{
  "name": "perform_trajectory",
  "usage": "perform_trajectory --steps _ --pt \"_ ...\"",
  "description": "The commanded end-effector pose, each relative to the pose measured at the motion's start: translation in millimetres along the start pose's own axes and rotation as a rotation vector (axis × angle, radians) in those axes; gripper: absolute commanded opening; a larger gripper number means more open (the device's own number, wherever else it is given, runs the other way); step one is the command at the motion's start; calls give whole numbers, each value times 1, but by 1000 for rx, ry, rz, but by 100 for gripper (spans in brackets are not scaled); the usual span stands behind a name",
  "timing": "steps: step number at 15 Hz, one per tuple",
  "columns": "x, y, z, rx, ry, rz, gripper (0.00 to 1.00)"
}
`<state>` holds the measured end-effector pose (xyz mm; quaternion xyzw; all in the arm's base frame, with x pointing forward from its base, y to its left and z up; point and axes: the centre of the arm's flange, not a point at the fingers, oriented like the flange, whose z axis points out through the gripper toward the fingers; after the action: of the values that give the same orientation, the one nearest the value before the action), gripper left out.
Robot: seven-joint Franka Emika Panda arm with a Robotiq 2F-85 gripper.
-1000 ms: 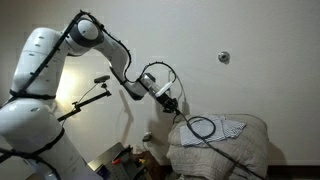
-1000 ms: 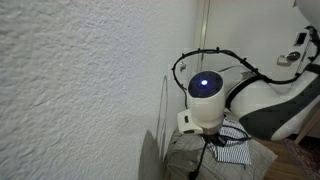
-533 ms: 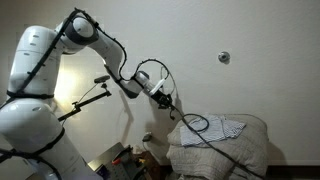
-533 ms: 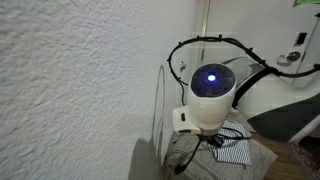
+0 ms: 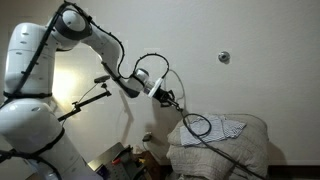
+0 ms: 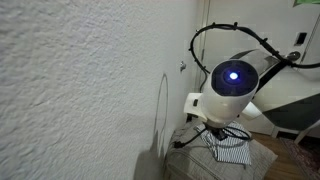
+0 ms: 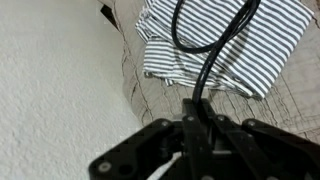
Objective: Pull on the cord on the folded blanket
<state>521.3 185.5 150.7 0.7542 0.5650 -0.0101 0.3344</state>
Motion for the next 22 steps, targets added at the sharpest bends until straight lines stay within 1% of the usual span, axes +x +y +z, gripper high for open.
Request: perform_trajectory --steps 1,5,7,9,10,11,12,13,14,15,16,17,18,19,21,22 --pt "-28 -6 11 -60 -60 184 6" --pt "-42 -10 28 -124 -172 364 6" --pt "-49 -13 34 -128 -212 402 6" --pt "-55 -16 41 -116 -235 388 6" --pt "-58 -18 43 -102 -233 381 6" --pt "-61 -20 46 -85 -225 365 24" --pt "-63 -21 49 -69 -212 356 36" --pt "-66 -23 51 -47 -192 343 40" --pt "-68 -23 53 -25 -156 326 28" --pt "-69 -23 56 -6 -143 321 24" --pt "-70 -23 59 16 -123 304 46" --pt "-72 -22 63 34 -116 295 50" --pt "-76 -23 67 51 -91 287 51" --pt "-79 -24 71 74 -64 276 56" --pt "-84 -28 77 127 8 239 71" --pt "-84 -33 77 160 65 197 80"
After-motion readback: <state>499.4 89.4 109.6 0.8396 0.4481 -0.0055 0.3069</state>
